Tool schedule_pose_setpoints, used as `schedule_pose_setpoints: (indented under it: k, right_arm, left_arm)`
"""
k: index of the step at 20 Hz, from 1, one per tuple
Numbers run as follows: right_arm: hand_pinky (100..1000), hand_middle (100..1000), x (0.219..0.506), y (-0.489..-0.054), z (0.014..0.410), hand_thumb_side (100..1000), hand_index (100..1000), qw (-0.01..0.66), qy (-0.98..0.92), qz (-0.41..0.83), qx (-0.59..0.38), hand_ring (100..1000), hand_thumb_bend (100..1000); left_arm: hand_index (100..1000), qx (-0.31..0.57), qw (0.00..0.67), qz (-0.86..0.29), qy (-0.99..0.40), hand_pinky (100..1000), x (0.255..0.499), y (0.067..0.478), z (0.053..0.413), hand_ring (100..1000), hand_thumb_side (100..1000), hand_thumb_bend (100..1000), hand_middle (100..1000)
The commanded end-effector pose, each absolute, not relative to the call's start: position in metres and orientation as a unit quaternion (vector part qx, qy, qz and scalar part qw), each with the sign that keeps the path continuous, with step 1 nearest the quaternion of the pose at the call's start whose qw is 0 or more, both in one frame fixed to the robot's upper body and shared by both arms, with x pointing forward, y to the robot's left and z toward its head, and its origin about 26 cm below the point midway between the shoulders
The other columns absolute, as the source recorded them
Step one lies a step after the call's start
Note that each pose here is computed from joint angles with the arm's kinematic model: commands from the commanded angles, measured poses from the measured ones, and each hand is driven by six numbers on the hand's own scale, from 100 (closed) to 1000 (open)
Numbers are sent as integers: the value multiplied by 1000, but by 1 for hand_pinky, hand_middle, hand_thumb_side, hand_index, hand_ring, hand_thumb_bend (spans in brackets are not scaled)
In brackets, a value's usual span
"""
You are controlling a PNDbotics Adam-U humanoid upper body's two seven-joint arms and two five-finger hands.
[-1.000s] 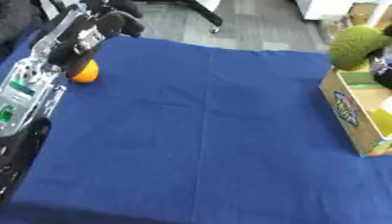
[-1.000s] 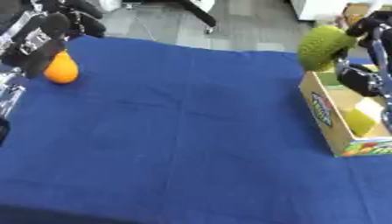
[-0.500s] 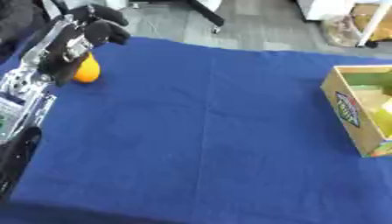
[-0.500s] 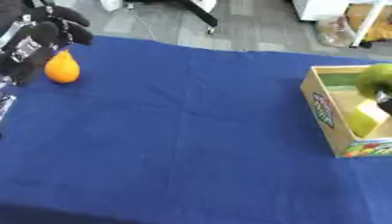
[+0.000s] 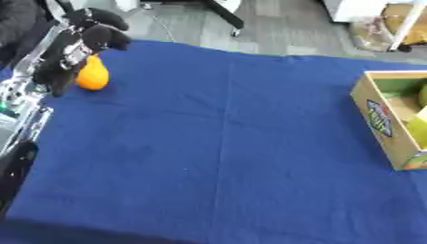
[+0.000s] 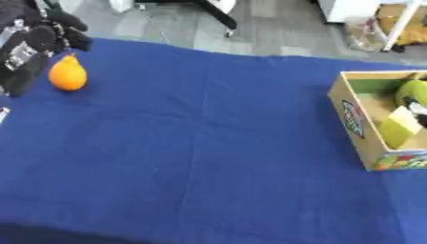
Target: Pick up the objects with one hand, pass them to the other hand, and then place them into the box on the other side of the table.
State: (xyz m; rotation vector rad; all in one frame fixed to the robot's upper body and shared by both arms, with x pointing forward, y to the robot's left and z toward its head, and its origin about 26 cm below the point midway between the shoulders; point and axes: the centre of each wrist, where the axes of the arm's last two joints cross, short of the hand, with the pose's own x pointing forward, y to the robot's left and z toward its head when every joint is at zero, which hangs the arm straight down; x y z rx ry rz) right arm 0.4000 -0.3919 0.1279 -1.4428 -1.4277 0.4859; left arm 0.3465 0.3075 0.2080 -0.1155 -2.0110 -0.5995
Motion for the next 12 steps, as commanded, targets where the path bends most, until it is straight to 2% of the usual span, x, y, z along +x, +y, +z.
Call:
schedule_pose_setpoints:
  k: [1, 2, 5, 12]
  right_arm:
    - [706, 730, 392, -397, 170, 586, 857, 453, -627, 160, -613, 668, 603]
    - [709, 734, 388, -395, 175, 573, 857, 444, -636, 152, -612, 671, 593]
    - [718, 743, 379, -386, 189, 488, 831, 425, -666, 133, -598, 680, 483]
    - [717, 729, 349, -352, 210, 412, 802, 367, -779, 137, -490, 668, 257]
  left_arm:
    - [709, -19, 488, -250, -836, 730, 344, 319, 220, 661, 545, 658, 651]
    - [709, -15, 489, -249, -836, 730, 344, 321, 219, 661, 545, 657, 650]
    - [708, 1, 491, -246, -836, 730, 343, 327, 219, 660, 542, 658, 648]
    - [711, 74, 497, -257, -825, 730, 342, 351, 223, 656, 514, 647, 648]
